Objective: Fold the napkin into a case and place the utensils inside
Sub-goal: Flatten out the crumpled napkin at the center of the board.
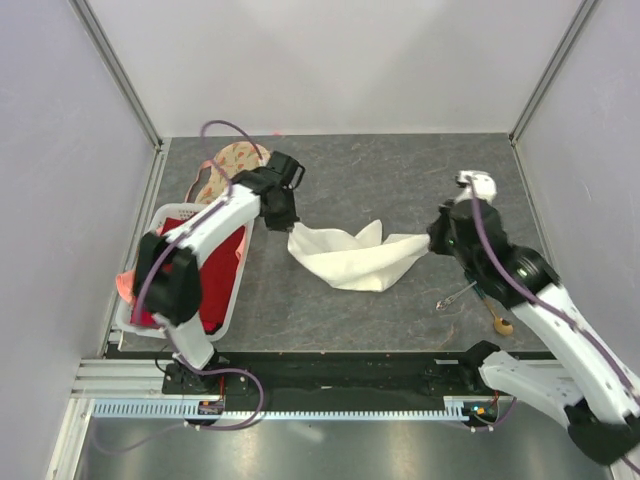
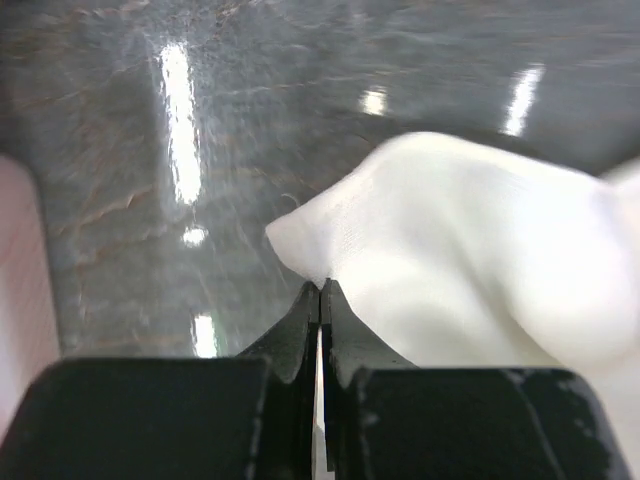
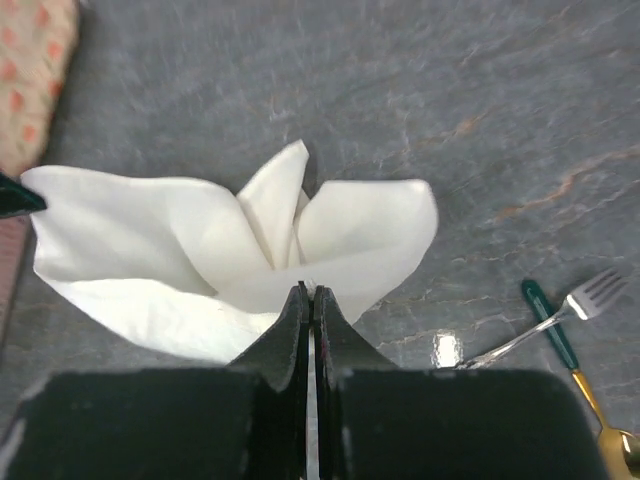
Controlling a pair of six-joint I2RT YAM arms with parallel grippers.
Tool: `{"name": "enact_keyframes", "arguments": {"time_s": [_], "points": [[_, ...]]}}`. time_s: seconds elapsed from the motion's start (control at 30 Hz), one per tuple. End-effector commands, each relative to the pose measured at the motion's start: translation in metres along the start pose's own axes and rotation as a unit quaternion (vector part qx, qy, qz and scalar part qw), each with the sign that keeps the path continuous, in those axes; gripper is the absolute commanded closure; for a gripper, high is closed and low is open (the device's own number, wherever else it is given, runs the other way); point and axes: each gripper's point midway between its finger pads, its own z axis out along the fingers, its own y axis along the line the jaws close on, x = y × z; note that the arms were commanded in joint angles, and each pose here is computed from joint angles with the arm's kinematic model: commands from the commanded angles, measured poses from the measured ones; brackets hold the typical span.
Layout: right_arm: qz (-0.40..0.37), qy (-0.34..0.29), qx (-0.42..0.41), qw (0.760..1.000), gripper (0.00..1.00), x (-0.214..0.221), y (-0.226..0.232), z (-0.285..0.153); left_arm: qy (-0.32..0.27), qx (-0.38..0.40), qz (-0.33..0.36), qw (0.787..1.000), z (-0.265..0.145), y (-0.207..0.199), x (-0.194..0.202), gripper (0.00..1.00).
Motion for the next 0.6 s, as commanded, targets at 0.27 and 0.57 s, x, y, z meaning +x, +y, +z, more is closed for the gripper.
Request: {"name": "enact_keyframes", "arguments": {"time_s": [0.27, 0.57], "points": [[0.08, -0.128, -0.121, 0.981, 1.0, -0.026, -0.034, -0.152, -0.238, 0.246, -0.026, 0.939, -0.26, -0.009, 0.006, 0.98], [0.093, -0.173, -0.131, 0.972, 1.0, -0.055, -0.056, -0.233, -0.359, 0.351, 0.0, 0.865, -0.377, 0.026, 0.043, 0.98]]}}
